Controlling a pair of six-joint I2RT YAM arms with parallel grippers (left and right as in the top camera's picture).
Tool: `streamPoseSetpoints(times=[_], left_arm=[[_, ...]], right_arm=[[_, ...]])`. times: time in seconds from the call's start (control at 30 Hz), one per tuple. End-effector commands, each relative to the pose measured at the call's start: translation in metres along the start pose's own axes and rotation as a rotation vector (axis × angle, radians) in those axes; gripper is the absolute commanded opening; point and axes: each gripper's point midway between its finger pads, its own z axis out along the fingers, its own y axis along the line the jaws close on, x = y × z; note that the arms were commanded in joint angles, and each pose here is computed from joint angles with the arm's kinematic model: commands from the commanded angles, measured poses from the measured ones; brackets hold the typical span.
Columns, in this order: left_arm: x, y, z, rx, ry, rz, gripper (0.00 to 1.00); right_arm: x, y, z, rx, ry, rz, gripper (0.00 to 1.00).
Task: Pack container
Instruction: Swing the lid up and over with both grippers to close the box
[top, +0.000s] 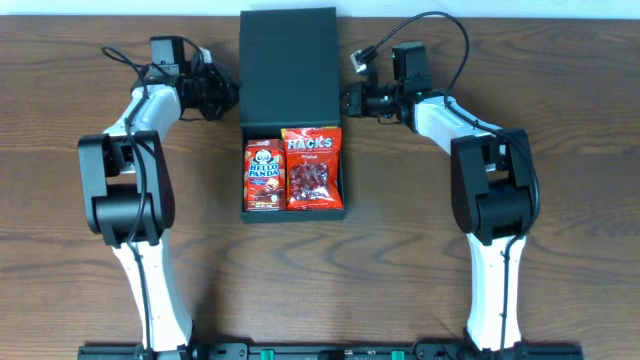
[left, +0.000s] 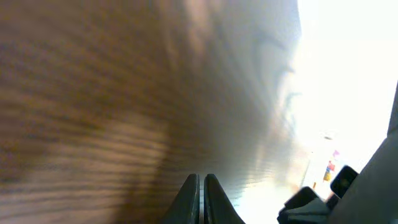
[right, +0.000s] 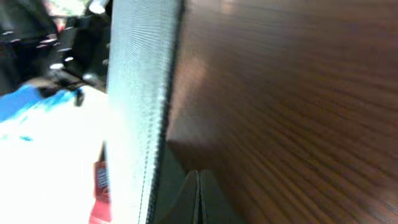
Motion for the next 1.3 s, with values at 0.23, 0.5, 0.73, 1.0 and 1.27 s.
streamPoseSetpoints(times=[0.23, 0.5, 0.73, 1.0, 1.27], left_arm=[[0.009, -0.04, -0.006, 0.229, 0.102, 0.138, 0.06], [0.027, -0.065, -0.017, 0.384, 0.193, 0.247, 0.06], [0.036, -0.072, -0.022, 0.441, 0.239, 0.26, 0.06], [0.049, -0.083, -0.033, 0.537, 0.309, 0.297, 0.06], [0.059, -0.093, -0.044, 0.605, 0.362, 0.31, 0.06]], right_arm=[[0.012, 0.044, 0.0, -0.231, 0.081, -0.06, 0.02], [0.011, 0.069, -0.015, -0.384, 0.113, -0.127, 0.02], [0.013, 0.084, -0.022, -0.468, 0.144, -0.164, 0.01], [0.003, 0.102, -0.029, -0.505, 0.159, -0.185, 0.02], [-0.007, 0.12, -0.034, -0.507, 0.166, -0.163, 0.02]])
